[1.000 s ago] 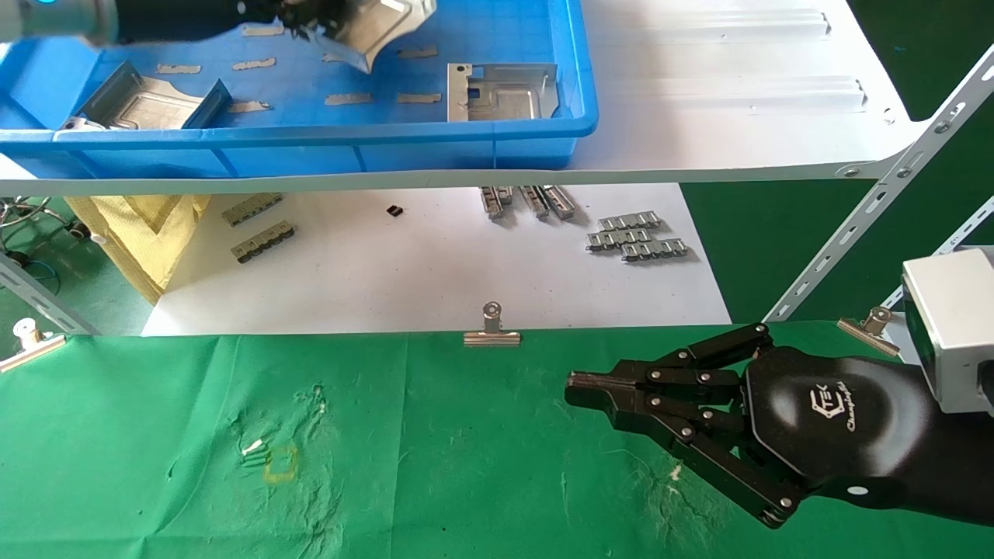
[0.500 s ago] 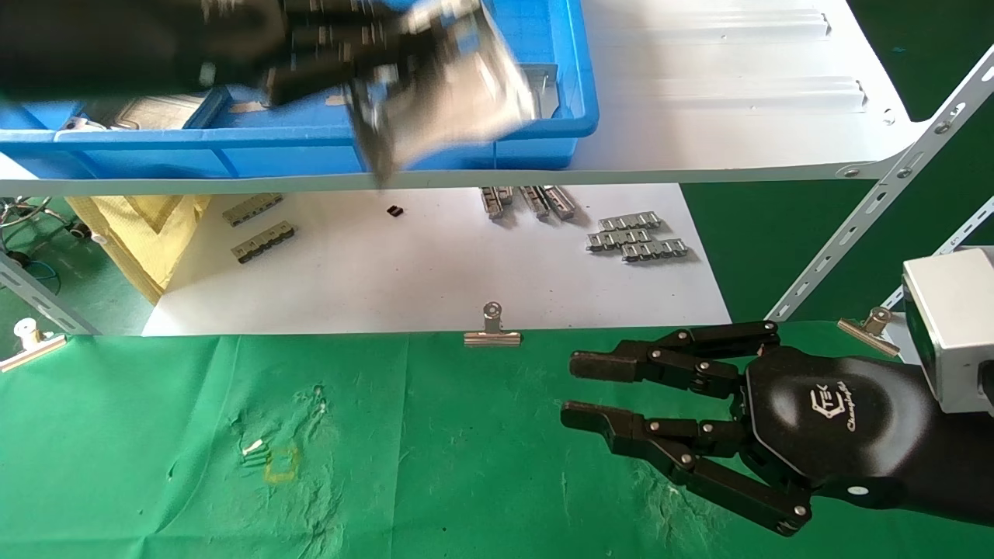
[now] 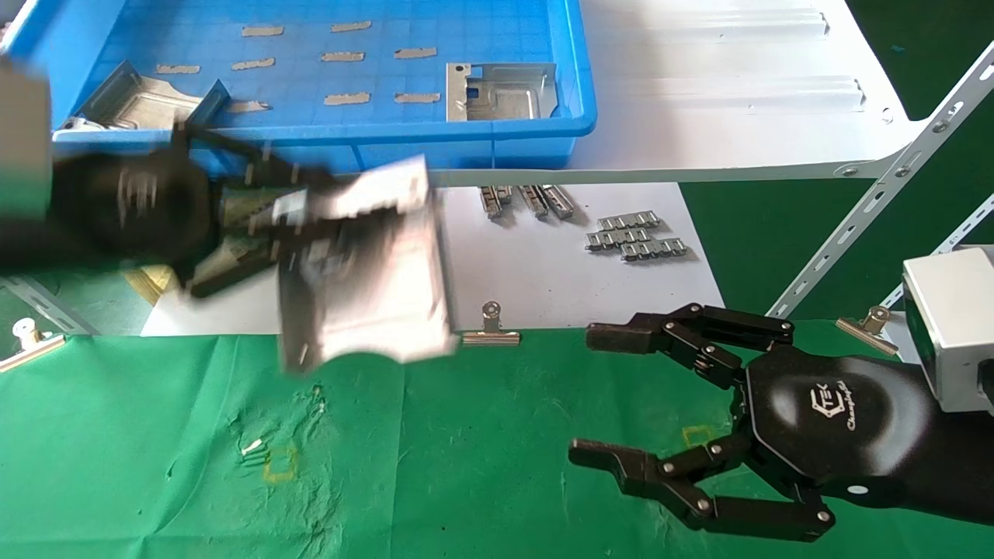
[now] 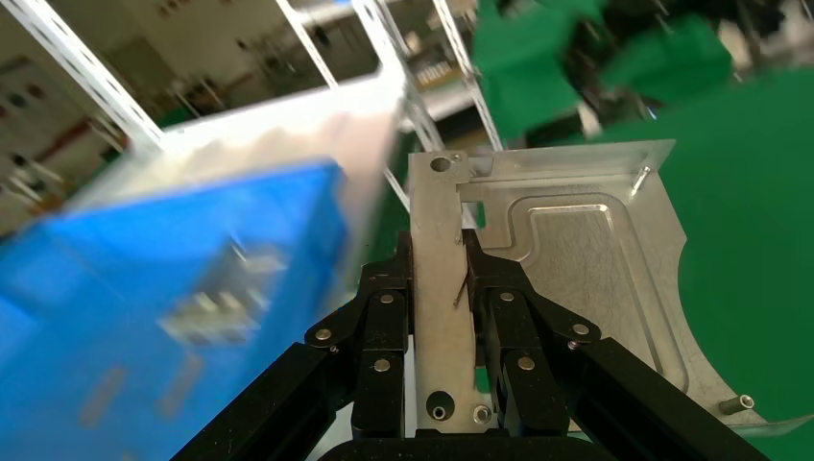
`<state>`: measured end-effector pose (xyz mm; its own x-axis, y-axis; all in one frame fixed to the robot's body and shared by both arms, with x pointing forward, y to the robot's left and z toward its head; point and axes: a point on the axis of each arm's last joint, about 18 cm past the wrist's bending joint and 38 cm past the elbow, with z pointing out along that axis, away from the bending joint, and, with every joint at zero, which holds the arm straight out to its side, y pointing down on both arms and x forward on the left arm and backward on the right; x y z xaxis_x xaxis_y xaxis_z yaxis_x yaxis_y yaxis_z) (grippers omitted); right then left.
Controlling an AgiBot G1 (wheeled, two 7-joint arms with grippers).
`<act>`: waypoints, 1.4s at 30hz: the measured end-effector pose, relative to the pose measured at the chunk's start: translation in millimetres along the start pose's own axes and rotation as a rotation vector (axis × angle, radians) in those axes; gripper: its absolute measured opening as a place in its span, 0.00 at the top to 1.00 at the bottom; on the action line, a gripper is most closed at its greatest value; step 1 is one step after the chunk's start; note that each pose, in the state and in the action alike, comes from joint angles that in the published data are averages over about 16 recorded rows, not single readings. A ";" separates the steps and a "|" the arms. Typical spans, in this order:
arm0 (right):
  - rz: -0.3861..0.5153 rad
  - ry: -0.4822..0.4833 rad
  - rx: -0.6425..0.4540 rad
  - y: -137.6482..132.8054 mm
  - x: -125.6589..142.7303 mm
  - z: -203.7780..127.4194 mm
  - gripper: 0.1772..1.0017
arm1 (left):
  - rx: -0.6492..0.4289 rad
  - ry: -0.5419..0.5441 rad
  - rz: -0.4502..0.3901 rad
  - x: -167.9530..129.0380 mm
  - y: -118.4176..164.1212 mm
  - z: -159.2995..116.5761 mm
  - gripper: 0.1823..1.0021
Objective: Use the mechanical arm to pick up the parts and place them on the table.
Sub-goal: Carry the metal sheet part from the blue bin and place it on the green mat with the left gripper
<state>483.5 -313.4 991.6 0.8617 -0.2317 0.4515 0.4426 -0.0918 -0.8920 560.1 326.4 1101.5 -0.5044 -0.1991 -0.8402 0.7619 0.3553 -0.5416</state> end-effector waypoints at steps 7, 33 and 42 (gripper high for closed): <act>0.000 0.000 0.000 0.0 0.0 0.0 0.25 | -0.154 0.093 0.030 37.4 40.6 -18.1 0.89; 0.000 0.000 0.000 0.0 0.0 0.0 0.00 | -0.443 0.319 0.037 81.6 127.1 -30.6 0.89; 0.000 0.000 0.000 0.0 0.0 0.0 0.00 | -0.453 0.319 -0.010 92.4 142.0 -31.2 0.89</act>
<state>483.5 -313.4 991.6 0.8617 -0.2317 0.4515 0.4426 -0.0918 -0.8920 608.9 387.0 947.9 -0.6622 0.0568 -0.7472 0.5409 0.7263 -0.4242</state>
